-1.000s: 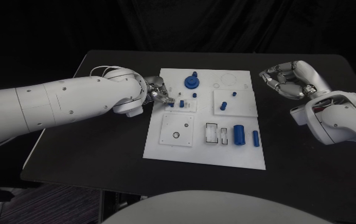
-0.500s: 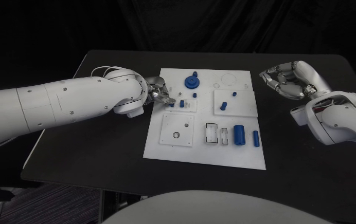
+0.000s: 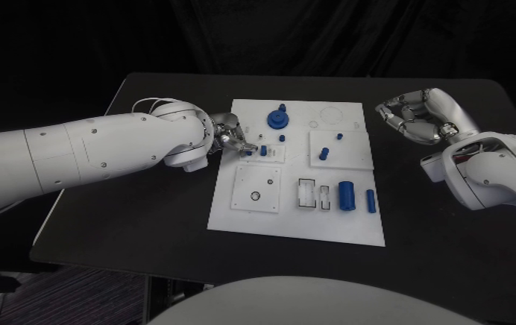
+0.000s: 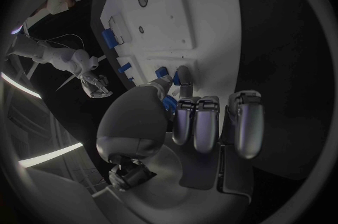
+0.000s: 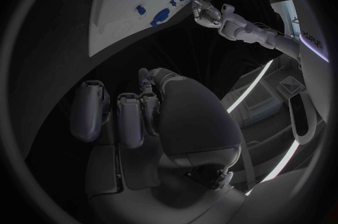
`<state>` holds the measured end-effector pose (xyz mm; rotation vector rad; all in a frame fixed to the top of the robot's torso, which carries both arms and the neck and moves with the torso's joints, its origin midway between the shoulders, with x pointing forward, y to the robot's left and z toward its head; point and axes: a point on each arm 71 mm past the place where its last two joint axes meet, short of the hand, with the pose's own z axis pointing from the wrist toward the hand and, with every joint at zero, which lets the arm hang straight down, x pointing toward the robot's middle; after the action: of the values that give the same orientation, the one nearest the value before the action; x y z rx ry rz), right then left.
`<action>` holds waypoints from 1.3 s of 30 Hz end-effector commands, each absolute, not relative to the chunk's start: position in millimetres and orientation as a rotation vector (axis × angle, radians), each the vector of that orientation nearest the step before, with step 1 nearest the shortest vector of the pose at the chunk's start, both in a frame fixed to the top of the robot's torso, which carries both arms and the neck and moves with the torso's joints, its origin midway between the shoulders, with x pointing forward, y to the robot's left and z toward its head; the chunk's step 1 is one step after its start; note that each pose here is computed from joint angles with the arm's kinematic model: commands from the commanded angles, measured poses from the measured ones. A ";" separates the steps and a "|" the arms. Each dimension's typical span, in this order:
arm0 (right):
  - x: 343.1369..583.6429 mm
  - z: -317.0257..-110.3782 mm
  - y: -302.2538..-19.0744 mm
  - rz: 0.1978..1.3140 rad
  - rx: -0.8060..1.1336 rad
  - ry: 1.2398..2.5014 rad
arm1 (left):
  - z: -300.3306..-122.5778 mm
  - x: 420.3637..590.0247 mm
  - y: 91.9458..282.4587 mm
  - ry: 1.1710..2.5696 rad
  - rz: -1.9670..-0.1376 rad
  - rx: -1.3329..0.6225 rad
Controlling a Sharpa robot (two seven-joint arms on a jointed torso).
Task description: Assemble the parts on the task board
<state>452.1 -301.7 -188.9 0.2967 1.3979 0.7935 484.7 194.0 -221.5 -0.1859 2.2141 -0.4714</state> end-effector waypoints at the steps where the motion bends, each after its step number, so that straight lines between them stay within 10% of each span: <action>1: 452.0 -191.1 -302.5 0.781 0.309 1.412 | -224.1 483.4 193.4 2.233 -0.473 -0.168; 26: 452.4 -192.6 -302.6 0.778 0.316 1.430 | -224.1 487.0 196.7 2.223 -0.497 -0.159; 39: 450.5 -191.1 -305.6 0.777 0.313 1.416 | -198.4 490.2 203.6 1.856 -0.660 -0.171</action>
<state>451.3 -304.9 -190.1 0.3069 1.4139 0.7850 488.0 207.0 -210.2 -0.2028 2.0247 -0.5903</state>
